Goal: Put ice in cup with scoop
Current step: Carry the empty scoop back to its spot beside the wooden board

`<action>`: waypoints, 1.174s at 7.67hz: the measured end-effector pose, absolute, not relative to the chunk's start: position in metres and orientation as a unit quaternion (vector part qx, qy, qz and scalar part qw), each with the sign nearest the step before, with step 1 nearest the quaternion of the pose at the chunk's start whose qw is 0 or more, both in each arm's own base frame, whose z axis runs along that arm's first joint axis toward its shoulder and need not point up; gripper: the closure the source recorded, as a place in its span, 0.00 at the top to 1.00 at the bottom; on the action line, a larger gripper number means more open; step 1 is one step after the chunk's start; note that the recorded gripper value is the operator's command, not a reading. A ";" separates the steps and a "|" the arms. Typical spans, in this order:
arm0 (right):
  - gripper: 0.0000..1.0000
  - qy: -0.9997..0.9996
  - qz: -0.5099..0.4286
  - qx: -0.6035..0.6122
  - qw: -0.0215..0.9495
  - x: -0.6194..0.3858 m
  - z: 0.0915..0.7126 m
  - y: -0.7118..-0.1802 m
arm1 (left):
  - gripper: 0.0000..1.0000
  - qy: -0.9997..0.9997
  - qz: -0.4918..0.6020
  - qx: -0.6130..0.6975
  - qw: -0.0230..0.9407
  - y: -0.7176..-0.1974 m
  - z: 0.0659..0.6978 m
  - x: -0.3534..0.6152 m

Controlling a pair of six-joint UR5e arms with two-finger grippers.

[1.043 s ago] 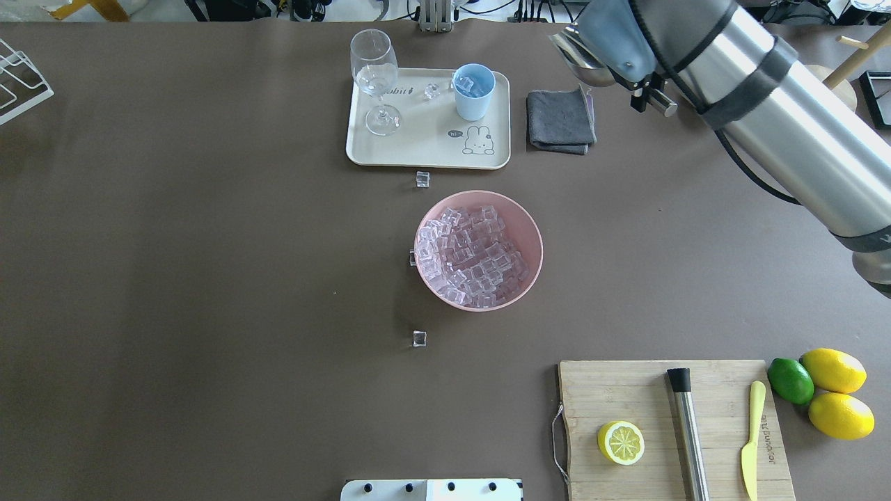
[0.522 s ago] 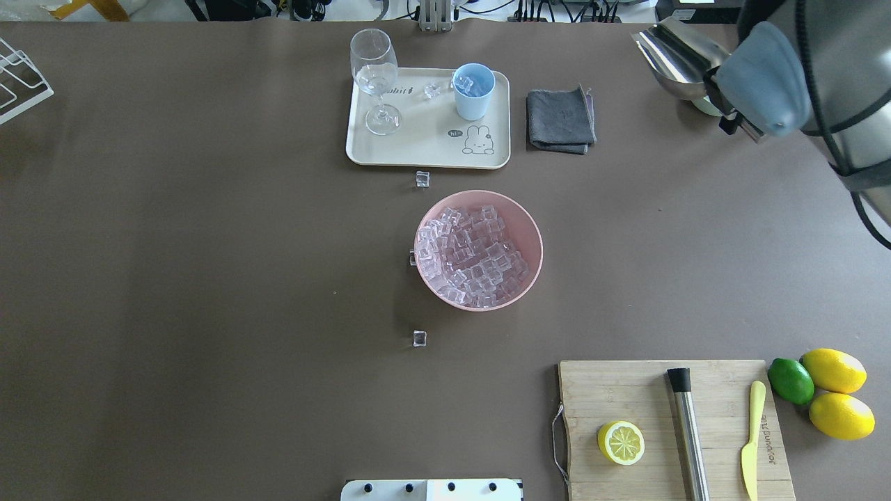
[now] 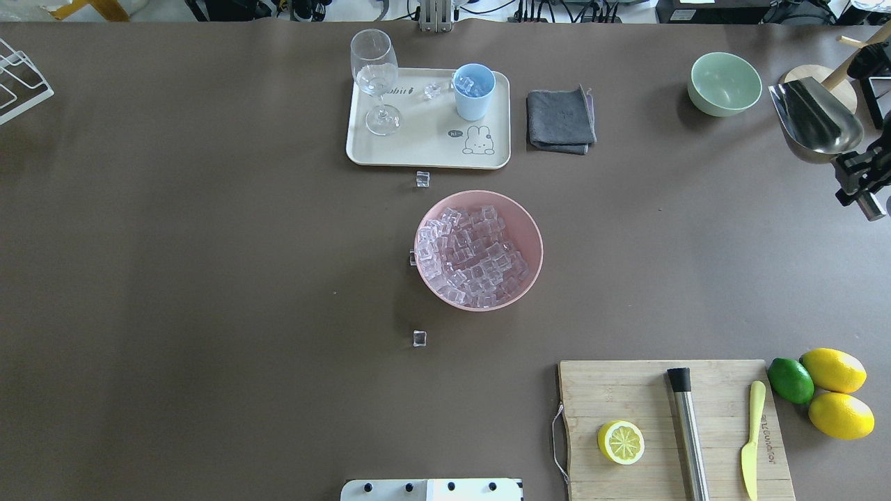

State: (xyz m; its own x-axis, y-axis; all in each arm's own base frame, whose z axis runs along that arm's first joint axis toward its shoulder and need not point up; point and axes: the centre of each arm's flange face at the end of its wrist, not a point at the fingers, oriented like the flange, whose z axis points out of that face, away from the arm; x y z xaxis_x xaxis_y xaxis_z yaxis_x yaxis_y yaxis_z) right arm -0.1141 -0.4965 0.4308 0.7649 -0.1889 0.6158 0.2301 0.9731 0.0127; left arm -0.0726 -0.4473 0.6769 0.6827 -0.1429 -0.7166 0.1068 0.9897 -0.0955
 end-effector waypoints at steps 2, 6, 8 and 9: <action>0.00 -0.334 -0.079 -0.053 0.938 -0.111 0.491 -0.484 | 0.99 0.393 -0.068 -0.022 0.917 -0.448 0.676 -0.073; 0.00 -0.362 -0.031 -0.102 0.926 -0.132 0.590 -0.472 | 0.99 0.392 -0.068 -0.024 0.917 -0.447 0.678 -0.073; 0.00 -0.361 -0.046 -0.128 0.923 -0.157 0.608 -0.464 | 0.99 0.391 -0.067 -0.022 0.918 -0.450 0.677 -0.072; 0.00 -0.358 -0.051 -0.136 0.922 -0.165 0.614 -0.461 | 0.99 0.391 -0.066 -0.022 0.918 -0.451 0.677 -0.072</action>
